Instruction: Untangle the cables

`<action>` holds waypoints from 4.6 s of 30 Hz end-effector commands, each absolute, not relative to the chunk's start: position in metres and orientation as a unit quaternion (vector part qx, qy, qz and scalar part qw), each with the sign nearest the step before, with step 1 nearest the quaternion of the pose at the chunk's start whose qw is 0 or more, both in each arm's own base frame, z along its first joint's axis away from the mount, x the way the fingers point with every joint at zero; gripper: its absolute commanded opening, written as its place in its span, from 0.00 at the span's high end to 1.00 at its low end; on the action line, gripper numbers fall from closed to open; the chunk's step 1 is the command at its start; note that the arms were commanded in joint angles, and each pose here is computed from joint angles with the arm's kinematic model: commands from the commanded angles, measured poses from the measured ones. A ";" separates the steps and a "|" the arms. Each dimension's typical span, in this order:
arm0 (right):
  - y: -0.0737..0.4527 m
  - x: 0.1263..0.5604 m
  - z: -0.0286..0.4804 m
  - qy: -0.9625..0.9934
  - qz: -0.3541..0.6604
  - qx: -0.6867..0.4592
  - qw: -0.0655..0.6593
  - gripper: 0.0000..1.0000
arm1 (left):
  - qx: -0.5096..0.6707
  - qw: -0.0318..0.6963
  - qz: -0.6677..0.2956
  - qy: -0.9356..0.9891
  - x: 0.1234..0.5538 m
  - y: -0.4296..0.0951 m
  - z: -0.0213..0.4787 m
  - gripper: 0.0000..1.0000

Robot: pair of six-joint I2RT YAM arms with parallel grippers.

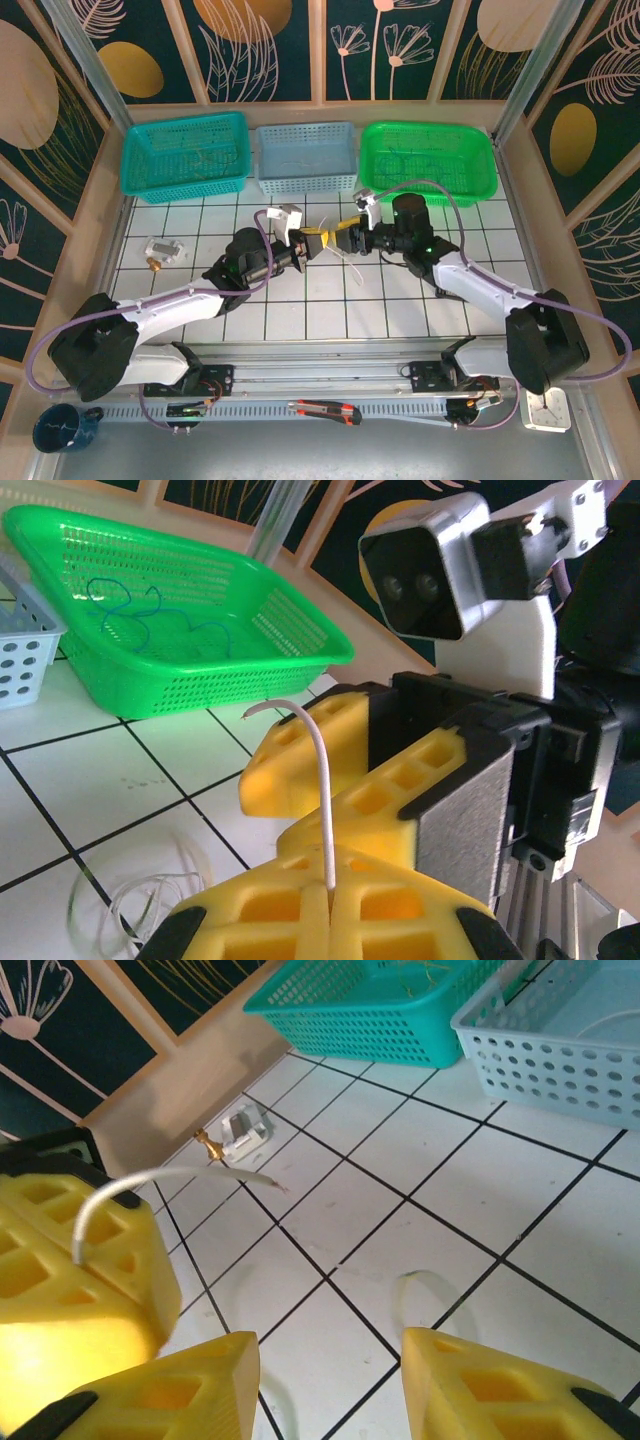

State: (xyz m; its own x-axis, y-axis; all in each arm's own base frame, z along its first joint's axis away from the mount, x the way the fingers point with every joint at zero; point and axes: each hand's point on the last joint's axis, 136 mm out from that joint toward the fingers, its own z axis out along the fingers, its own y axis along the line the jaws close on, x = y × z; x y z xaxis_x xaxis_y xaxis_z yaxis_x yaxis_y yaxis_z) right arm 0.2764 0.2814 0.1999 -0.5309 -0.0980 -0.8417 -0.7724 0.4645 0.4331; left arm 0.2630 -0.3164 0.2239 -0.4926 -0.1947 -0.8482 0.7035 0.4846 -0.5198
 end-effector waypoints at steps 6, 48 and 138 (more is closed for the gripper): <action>0.292 0.272 0.203 0.751 0.437 -0.300 0.394 0.62 | 0.188 0.490 -0.485 0.700 0.263 -0.317 0.239 1.00; 0.302 0.231 0.131 0.809 0.411 -0.257 0.333 0.57 | 0.080 0.366 -0.289 0.881 0.303 -0.262 0.141 0.06; 0.293 0.295 0.634 0.482 0.619 -0.244 0.570 1.00 | 0.143 0.457 -0.397 0.783 0.307 -0.297 0.102 0.46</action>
